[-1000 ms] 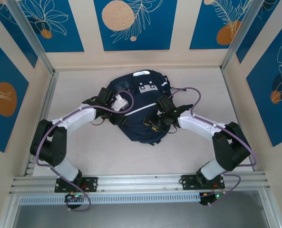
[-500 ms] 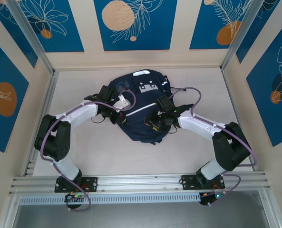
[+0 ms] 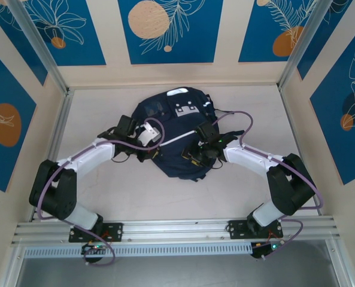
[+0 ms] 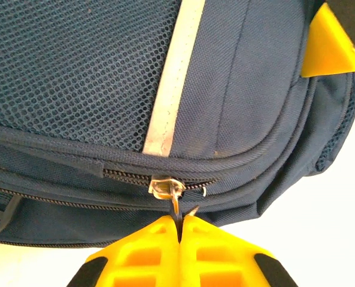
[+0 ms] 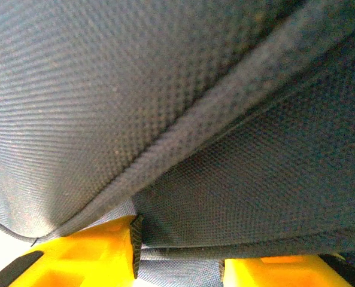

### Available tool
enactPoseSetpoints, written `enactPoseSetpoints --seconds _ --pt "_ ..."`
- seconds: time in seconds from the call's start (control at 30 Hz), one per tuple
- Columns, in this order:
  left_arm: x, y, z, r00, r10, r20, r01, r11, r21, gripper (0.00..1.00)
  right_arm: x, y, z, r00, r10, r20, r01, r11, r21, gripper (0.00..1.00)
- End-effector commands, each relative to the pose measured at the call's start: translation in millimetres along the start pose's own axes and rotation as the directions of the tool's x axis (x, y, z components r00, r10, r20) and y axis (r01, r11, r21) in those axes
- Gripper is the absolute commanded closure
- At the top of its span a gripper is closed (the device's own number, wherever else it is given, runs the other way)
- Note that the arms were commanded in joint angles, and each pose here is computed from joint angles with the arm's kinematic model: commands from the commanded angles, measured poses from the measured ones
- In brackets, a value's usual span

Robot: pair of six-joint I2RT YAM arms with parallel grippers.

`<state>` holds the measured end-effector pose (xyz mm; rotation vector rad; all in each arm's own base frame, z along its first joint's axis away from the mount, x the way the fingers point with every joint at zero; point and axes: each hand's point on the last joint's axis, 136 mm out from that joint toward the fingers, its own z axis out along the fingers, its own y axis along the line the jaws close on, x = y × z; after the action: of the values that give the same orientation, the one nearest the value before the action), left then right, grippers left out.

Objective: Pack books, pencil case, and school supplies into a backpack

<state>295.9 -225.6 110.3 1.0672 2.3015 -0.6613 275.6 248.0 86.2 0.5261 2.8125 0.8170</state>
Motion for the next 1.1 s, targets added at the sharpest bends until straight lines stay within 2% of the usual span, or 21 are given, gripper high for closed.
enactPoseSetpoints --seconds 0.0,0.2,0.37,0.4,0.43,0.47,0.5,0.67,0.8,0.87,0.97,1.07 --pt "-0.2 -35.4 -1.6 0.999 -0.012 0.034 0.008 0.993 0.12 1.0 1.2 -3.2 3.3 1.0 0.01 0.01 -0.01 1.0 0.012 0.6" --pt "2.2 -53.6 -3.1 0.999 0.0 0.035 -0.005 0.989 0.145 1.0 1.8 -2.8 3.6 1.0 0.011 0.008 -0.011 1.0 0.005 0.6" --pt "6.8 -37.6 -4.1 0.999 -0.038 0.036 0.037 0.999 0.027 1.0 1.6 -4.5 2.8 1.0 0.002 0.016 -0.002 1.0 0.021 0.6" --pt "5.7 -32.1 -5.2 0.997 -0.067 0.039 0.067 0.998 -0.004 0.98 0.6 -5.5 0.5 1.0 -0.007 0.025 0.006 0.999 0.033 0.6" --pt "2.4 -26.4 -7.6 0.992 -0.113 0.052 0.115 0.993 -0.021 0.91 -1.7 -7.5 -2.6 0.999 -0.013 0.038 0.011 0.999 0.052 0.6" --pt "-2.5 -19.3 -10.8 0.983 -0.167 0.073 0.17 0.985 -0.036 0.76 -4.3 -9.0 -6.2 0.998 -0.024 0.054 0.02 0.998 0.067 0.6" --pt "-7.0 -12.8 -13.5 0.972 -0.217 0.094 0.223 0.973 -0.055 0.69 -7.3 -10.0 -8.3 0.997 -0.03 0.066 0.025 0.997 0.075 0.6" --pt "-33.2 21.4 -22.1 0.882 -0.424 0.204 0.449 0.888 -0.096 0.48 -29.7 -19.2 -14.8 0.993 -0.058 0.106 0.045 0.992 0.117 0.59" --pt "-43.4 56.5 -17.4 0.767 -0.594 0.242 0.63 0.768 -0.111 0.32 -50.8 -34.4 -17.8 0.989 -0.057 0.136 0.037 0.989 0.147 0.59" --pt "-48.7 70.0 -10.3 0.722 -0.648 0.244 0.683 0.723 -0.101 0.31 -60.5 -41.3 -21.7 0.986 -0.059 0.153 0.035 0.987 0.158 0.59" --pt "-56.2 82.0 -0.1 0.689 -0.686 0.235 0.72 0.685 -0.112 0.31 -68.4 -46.2 -26.5 0.985 -0.061 0.163 0.034 0.987 0.159 0.59" --pt "-68.6 84.5 13.5 0.651 -0.728 0.215 0.753 0.656 -0.059 0.31 -72.2 -46.2 -32.3 0.982 -0.079 0.174 0.051 0.985 0.162 0.59"
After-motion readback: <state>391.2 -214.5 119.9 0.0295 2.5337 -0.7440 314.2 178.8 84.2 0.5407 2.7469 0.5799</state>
